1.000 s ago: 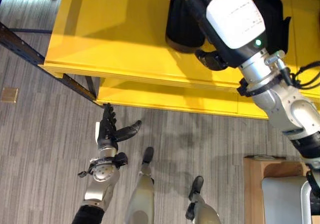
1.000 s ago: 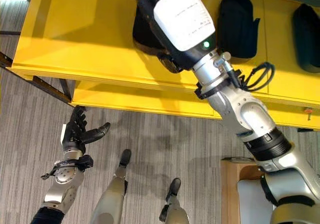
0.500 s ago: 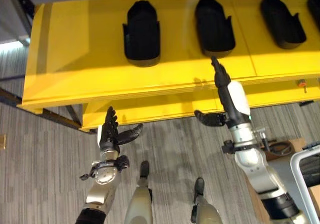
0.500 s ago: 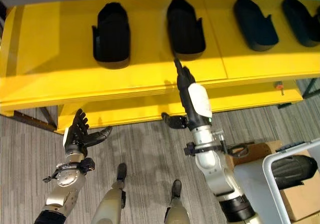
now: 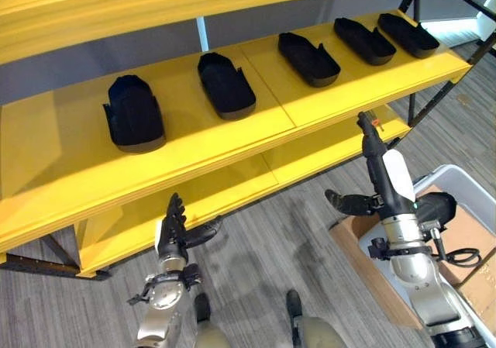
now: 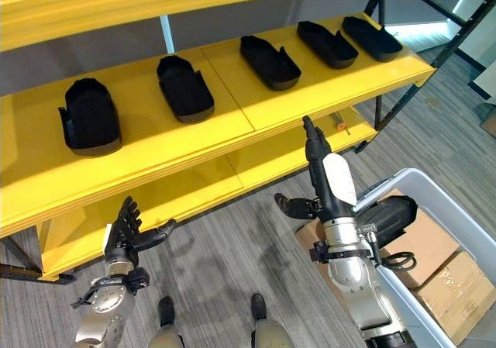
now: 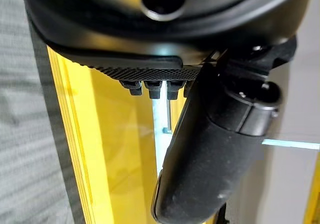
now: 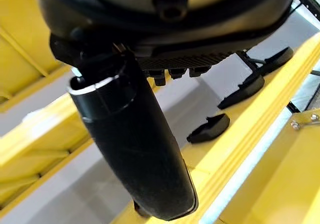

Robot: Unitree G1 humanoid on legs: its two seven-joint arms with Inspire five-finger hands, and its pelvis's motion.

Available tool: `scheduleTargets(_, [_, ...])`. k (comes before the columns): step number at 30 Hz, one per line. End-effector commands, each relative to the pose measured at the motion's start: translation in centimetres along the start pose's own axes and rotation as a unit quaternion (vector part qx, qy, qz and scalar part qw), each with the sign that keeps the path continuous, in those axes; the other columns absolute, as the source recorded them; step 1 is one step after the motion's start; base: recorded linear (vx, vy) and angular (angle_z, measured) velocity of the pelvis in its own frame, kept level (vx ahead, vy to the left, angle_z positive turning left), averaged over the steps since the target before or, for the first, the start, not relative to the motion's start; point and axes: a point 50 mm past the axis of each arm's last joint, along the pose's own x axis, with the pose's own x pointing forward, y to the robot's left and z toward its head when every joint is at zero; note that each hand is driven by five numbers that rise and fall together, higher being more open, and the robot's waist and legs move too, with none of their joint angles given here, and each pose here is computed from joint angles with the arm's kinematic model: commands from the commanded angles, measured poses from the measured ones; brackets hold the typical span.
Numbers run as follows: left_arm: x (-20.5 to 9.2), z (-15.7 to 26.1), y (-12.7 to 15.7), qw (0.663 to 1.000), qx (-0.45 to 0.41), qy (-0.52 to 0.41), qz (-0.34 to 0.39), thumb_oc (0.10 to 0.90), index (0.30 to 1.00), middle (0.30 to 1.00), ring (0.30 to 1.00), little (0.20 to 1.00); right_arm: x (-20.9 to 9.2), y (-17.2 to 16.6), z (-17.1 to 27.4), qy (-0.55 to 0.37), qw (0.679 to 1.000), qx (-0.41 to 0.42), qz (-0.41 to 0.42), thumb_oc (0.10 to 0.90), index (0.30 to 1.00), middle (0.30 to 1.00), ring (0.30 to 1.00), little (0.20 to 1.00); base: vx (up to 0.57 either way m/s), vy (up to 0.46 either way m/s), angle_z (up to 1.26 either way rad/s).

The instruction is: Move parts from the plastic box to the shelf.

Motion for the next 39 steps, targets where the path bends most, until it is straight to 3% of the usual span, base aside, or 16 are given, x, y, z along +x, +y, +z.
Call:
scheduleTargets(1, [1.5,4.3,0.1,0.993,0.019,-0.113,-0.015,0.900,1.000,1.000,1.000,1.000,2.2,-2.1,4.3,-0.130,0.987,0.030,-0.085,0.900,1.000,1.000,1.000,1.000,-0.07,-0.163,-0.23])
scheduleTargets(14, [1.2,4.9,-0.3,0.990,0.029,-0.133,-0.030,0.900,1.000,1.000,1.000,1.000,4.4,-0.4,5.1,-0.144,0.987,0.061,-0.047,0.900,1.000,1.000,1.000,1.000,0.01,-0.047,-0.61])
scheduleTargets(19, [1.9,5.4,-1.9,0.988,0.027,-0.143,-0.049,0.900,1.000,1.000,1.000,1.000,4.1,-0.6,4.8,-0.129,0.987,0.075,-0.056,0.900,1.000,1.000,1.000,1.000,0.05,0.114,-0.34])
scheduleTargets(26, [2.1,6.0,-2.1,0.986,0.027,-0.156,-0.045,0.900,1.000,1.000,1.000,1.000,4.6,0.1,5.3,-0.135,0.987,0.078,-0.047,0.900,1.000,1.000,1.000,1.000,0.03,0.132,-0.46])
scheduleTargets(34, [2.2,6.1,-0.2,0.988,0.027,-0.155,-0.006,0.900,1.000,1.000,1.000,1.000,6.2,1.5,7.0,-0.164,0.984,0.067,-0.030,0.900,1.000,1.000,1.000,1.000,0.03,0.027,-1.24])
scheduleTargets(39, [2.5,6.4,-1.6,0.987,0.013,-0.161,-0.022,0.900,1.000,1.000,1.000,1.000,6.4,0.5,6.5,-0.158,0.986,0.037,-0.048,0.900,1.000,1.000,1.000,1.000,0.21,-0.161,-0.50])
